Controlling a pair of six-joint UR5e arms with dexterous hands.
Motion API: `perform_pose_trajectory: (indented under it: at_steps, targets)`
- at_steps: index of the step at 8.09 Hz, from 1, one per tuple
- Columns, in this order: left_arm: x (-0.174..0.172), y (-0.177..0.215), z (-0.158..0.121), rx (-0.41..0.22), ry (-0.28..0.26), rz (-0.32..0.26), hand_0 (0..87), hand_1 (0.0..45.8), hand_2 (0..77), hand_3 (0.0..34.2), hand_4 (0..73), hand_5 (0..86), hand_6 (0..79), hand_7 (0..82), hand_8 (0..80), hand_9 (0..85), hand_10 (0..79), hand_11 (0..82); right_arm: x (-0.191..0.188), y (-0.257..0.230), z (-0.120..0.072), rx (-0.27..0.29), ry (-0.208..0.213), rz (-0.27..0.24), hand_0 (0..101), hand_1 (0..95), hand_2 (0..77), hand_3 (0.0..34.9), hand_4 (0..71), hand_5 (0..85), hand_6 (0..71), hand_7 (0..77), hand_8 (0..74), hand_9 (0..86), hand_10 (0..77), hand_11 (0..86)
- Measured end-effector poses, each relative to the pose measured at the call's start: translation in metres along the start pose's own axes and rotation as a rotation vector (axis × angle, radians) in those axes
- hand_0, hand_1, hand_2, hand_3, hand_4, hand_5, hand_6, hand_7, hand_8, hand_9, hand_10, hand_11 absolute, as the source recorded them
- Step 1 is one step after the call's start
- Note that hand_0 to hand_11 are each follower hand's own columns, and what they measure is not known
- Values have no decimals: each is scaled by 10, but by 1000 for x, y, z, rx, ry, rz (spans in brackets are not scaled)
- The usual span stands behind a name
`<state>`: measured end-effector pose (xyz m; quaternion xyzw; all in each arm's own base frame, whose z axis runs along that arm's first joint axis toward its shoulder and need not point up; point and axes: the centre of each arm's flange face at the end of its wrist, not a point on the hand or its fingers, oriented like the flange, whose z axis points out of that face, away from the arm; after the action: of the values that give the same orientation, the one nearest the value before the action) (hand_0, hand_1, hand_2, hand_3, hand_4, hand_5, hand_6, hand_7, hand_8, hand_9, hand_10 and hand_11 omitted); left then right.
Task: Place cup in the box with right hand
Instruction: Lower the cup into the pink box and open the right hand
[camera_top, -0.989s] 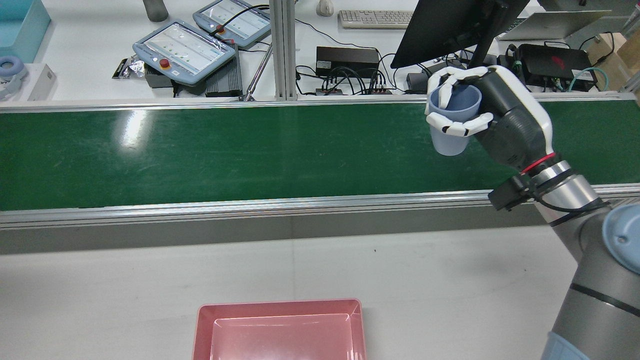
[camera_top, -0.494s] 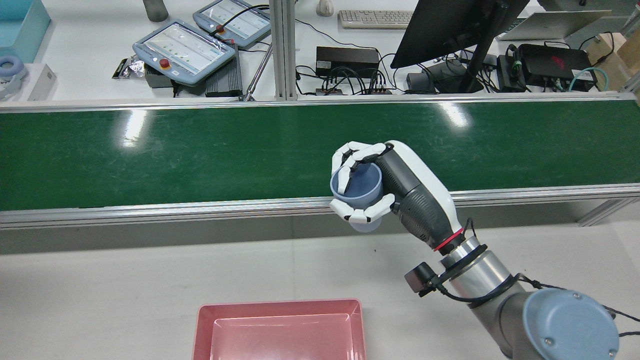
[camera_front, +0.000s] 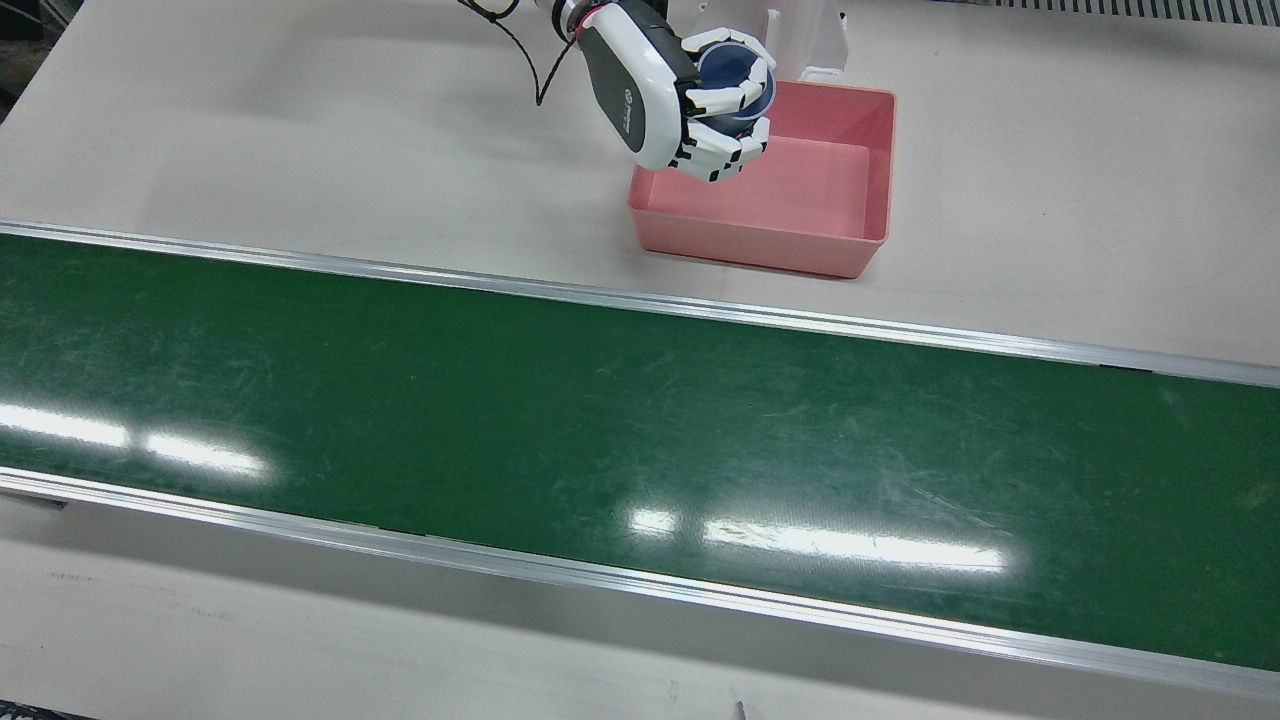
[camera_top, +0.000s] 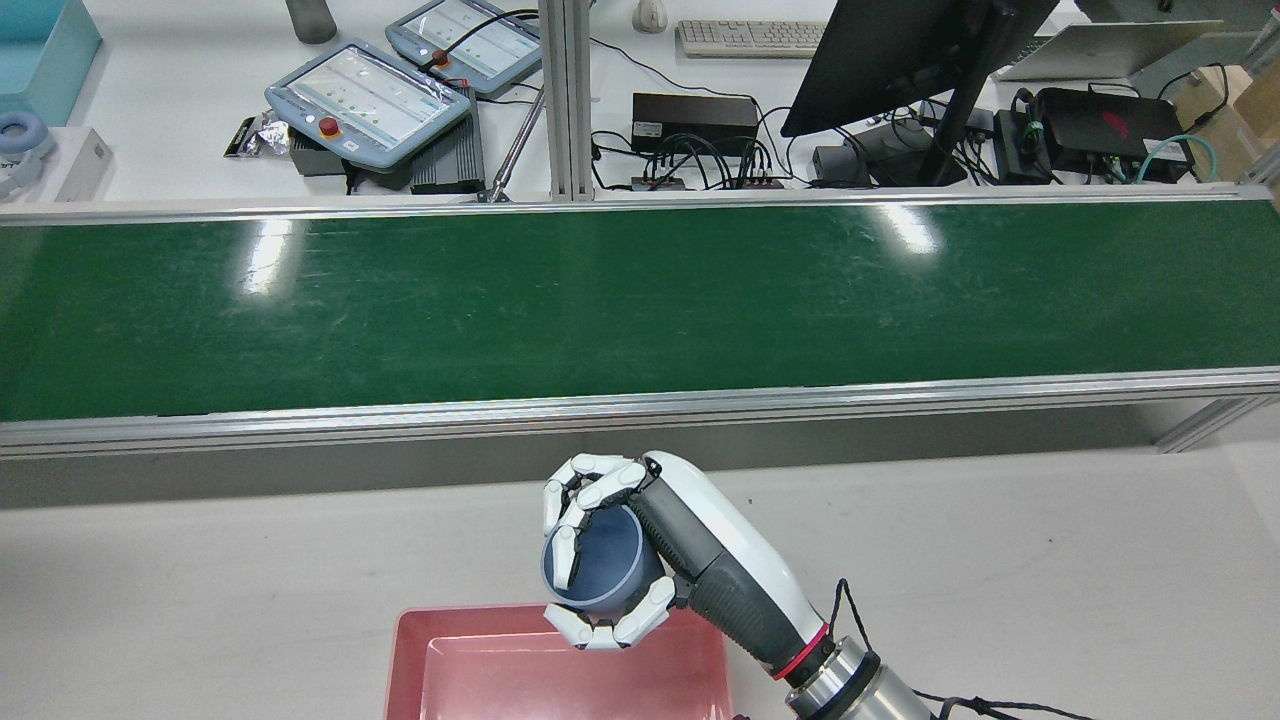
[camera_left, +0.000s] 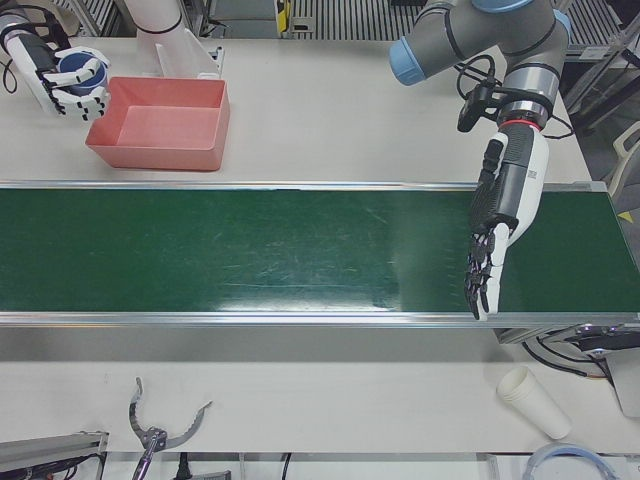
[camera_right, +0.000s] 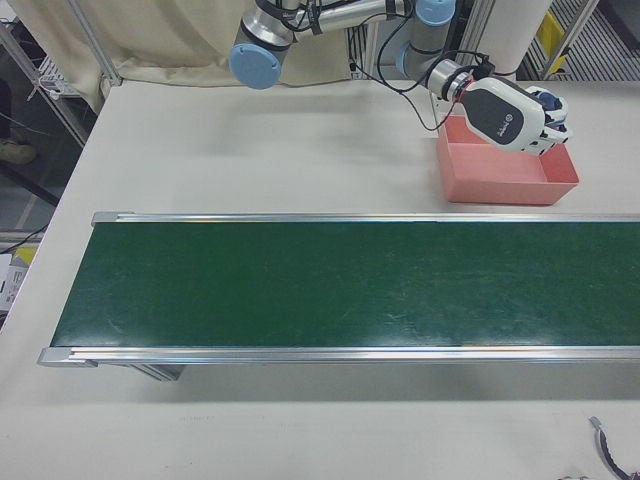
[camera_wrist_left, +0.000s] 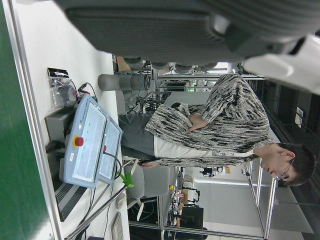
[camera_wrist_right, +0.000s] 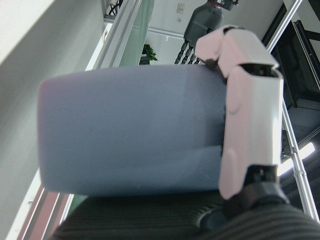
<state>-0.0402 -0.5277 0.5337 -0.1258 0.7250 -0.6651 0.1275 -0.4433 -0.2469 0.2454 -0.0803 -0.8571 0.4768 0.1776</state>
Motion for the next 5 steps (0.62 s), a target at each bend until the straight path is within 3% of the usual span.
perform_pose_trajectory:
  at_steps: [3, 4, 5]
  targets:
    - [0, -1, 0, 0, 0, 0, 0, 5, 5, 0, 11, 5, 0, 5, 0, 0, 0, 0, 20, 9, -18, -20, 38, 6, 772, 136, 431, 0, 480, 284, 425, 551, 556, 480, 398, 589]
    - [0, -1, 0, 0, 0, 0, 0, 5, 5, 0, 11, 5, 5, 5, 0, 0, 0, 0, 22, 10, -19, -26, 44, 11, 772, 136, 431, 0, 458, 185, 376, 584, 556, 480, 398, 589]
    - [0, -1, 0, 0, 0, 0, 0, 5, 5, 0, 11, 5, 0, 5, 0, 0, 0, 0, 23, 11, -20, -35, 51, 14, 772, 136, 431, 0, 273, 109, 169, 491, 436, 387, 398, 589]
